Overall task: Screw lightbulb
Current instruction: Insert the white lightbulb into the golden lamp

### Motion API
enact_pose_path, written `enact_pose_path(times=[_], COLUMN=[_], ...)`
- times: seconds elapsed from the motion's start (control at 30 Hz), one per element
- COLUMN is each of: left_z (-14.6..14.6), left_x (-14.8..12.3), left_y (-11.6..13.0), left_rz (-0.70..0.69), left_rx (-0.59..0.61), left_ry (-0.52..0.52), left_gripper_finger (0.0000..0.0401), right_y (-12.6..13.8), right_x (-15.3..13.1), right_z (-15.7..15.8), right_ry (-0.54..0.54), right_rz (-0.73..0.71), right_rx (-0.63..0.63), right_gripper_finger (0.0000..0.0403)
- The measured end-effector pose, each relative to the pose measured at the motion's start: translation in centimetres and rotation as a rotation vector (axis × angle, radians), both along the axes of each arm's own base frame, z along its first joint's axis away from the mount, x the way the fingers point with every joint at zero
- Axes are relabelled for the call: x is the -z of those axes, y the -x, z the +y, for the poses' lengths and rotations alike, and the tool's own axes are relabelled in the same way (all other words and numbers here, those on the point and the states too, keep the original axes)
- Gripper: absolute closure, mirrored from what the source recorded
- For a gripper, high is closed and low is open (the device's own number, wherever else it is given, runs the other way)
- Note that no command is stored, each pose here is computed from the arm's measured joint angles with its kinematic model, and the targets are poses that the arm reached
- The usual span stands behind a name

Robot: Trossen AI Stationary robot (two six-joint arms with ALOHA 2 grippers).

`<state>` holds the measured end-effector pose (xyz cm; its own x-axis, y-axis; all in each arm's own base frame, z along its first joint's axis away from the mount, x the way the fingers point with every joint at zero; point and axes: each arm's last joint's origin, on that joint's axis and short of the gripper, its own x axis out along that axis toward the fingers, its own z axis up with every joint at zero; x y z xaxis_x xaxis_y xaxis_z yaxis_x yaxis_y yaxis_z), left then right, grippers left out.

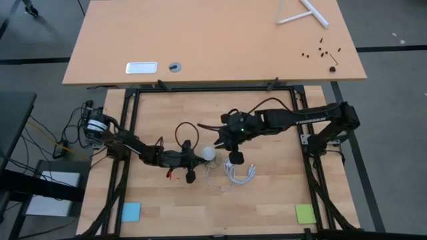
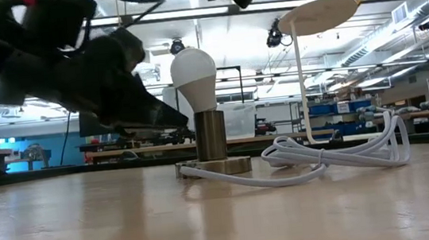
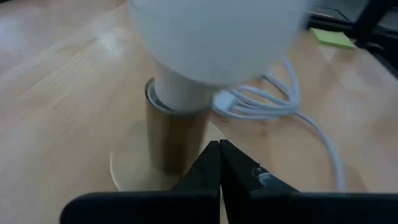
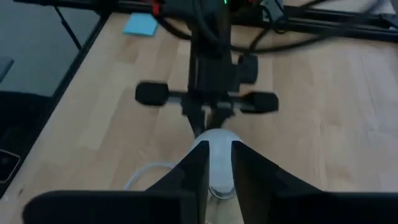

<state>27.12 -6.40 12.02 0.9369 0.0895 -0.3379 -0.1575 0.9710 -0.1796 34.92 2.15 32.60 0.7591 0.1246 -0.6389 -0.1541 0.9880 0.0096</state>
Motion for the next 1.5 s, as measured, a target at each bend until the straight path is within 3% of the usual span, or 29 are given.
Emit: enact_pose_path(times=[0.3,0.83,1.23,1.5], left_z=[-0.5,0.2,0.5,0.7], left_x=[-2.1,-2.3,-2.4,-2.4], left_y=[1.2,1.0,0.9,0.9], left_rz=[-0.082,-0.097,-0.111,-0.116], left_rx=[0.005,-0.049,-0.057,-0.068], left_ry=[-0.002,-0.018,-0.018,-0.016], left_gripper_finger=[0.0397,0.0397,0.0397,0.0397], right_y=[-1.4,-6.6,-7.0,-7.4], right_x=[1.1,2.4,2.5,3.7], right_z=[-0.1,0.1,0.1,0.1], right_ry=[0.03,0.127,0.131,0.139], right_rz=[0.073,0.363,0.403,0.433], right_rx=[-0.003,-0.062,-0.071,-0.094], right_gripper_finger=[0.0312,0.0177,0.0126,0.0118])
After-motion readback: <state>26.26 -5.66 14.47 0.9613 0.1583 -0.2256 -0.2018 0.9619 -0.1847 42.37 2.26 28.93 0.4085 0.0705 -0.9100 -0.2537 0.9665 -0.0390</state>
